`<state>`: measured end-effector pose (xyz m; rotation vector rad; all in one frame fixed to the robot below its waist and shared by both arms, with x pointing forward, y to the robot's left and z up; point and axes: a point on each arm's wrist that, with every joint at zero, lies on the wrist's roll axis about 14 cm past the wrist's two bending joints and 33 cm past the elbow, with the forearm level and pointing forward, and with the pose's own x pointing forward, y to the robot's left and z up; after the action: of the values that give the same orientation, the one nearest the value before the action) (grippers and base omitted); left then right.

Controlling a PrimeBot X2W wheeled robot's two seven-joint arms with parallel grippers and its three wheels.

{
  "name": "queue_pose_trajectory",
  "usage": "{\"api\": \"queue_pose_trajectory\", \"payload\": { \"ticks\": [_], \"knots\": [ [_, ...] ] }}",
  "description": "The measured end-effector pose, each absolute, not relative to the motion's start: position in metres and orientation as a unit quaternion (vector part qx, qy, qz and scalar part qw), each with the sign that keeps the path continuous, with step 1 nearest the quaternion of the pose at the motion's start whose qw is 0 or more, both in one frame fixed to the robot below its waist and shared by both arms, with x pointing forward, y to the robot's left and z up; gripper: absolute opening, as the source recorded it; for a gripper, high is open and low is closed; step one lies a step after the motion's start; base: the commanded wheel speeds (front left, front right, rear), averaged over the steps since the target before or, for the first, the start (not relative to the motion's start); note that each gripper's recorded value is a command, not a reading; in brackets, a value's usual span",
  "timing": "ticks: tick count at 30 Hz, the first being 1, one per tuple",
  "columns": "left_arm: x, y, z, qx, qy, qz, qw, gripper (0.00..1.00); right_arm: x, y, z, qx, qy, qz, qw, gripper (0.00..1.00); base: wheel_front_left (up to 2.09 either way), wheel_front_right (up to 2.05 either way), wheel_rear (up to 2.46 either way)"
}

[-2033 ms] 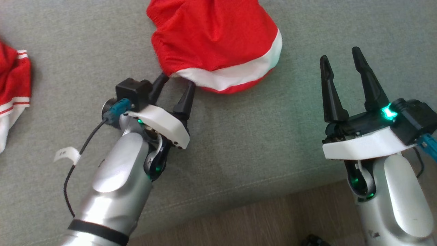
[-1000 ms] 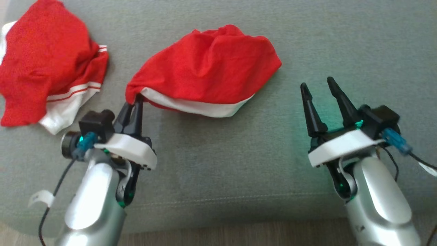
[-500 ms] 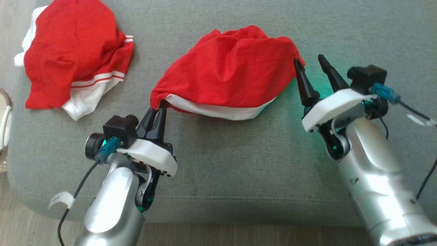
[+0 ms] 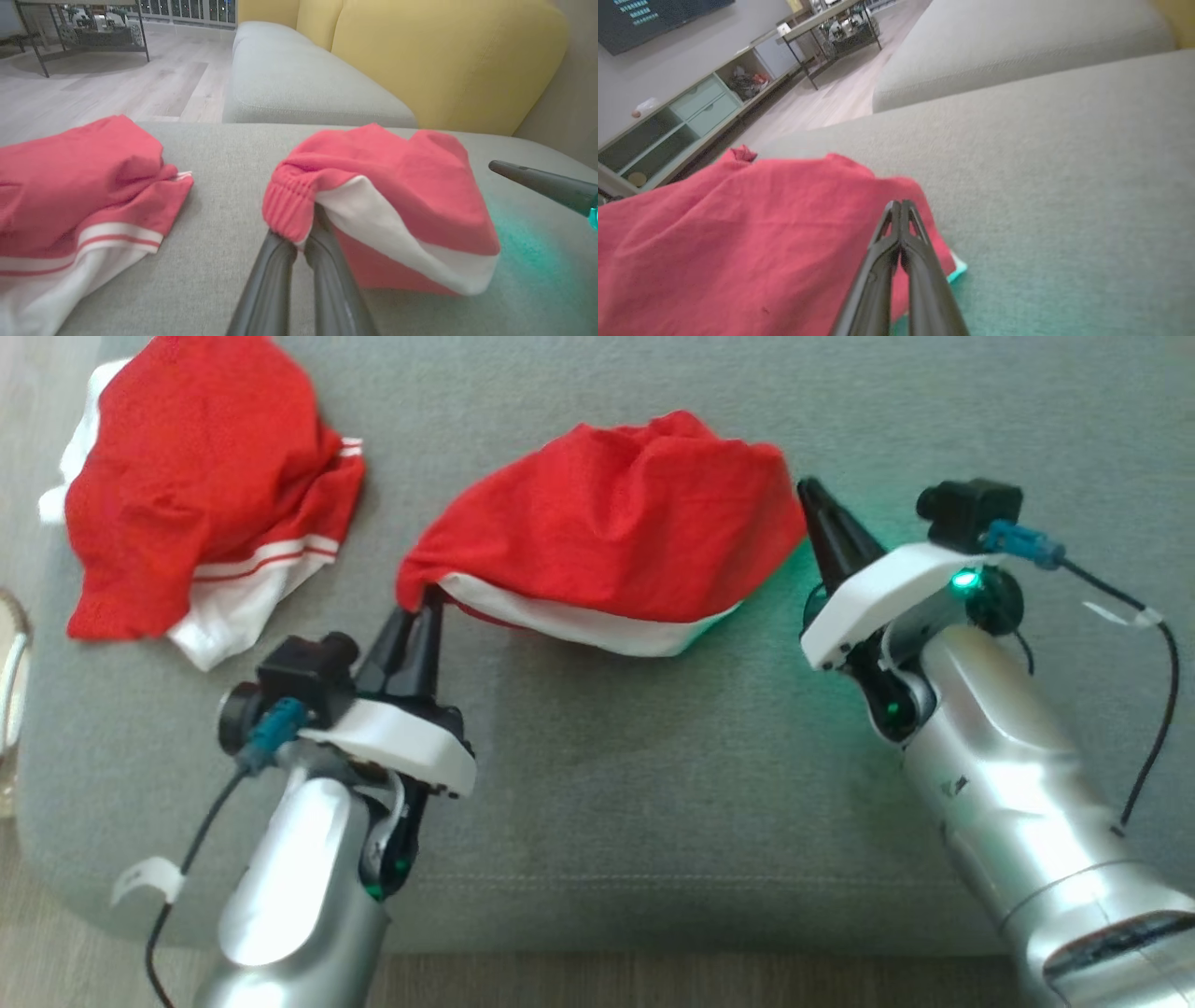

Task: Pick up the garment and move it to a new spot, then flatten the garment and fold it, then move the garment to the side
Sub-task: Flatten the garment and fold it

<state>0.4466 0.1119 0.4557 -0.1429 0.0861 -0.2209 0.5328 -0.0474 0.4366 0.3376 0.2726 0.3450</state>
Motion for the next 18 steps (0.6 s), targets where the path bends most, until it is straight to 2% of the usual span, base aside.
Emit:
{"api": "queue_pose_trajectory", "payload": {
  "ticks": [4,8,14,18],
  "knots": [
    [0.453,0.109,0.477,-0.084,0.012,-0.113,0.99,0.0,0.542,-0.067,0.47,0.142,0.083,0.156,0.974,0.0,0.0,0.0,0.0],
    [0.459,0.102,0.508,-0.098,-0.028,-0.128,0.986,0.0,0.547,-0.09,0.528,0.152,0.001,0.134,0.979,0.0,0.0,0.0,0.0],
    [0.456,0.086,0.543,-0.097,-0.07,-0.154,0.981,0.0,0.519,-0.112,0.538,0.146,-0.015,0.115,0.982,0.0,0.0,0.0,0.0],
    [0.449,0.081,0.555,-0.13,-0.077,-0.155,0.976,0.0,0.493,-0.127,0.544,0.157,-0.037,0.101,0.982,0.0,0.0,0.0,0.0]
  ]
}}
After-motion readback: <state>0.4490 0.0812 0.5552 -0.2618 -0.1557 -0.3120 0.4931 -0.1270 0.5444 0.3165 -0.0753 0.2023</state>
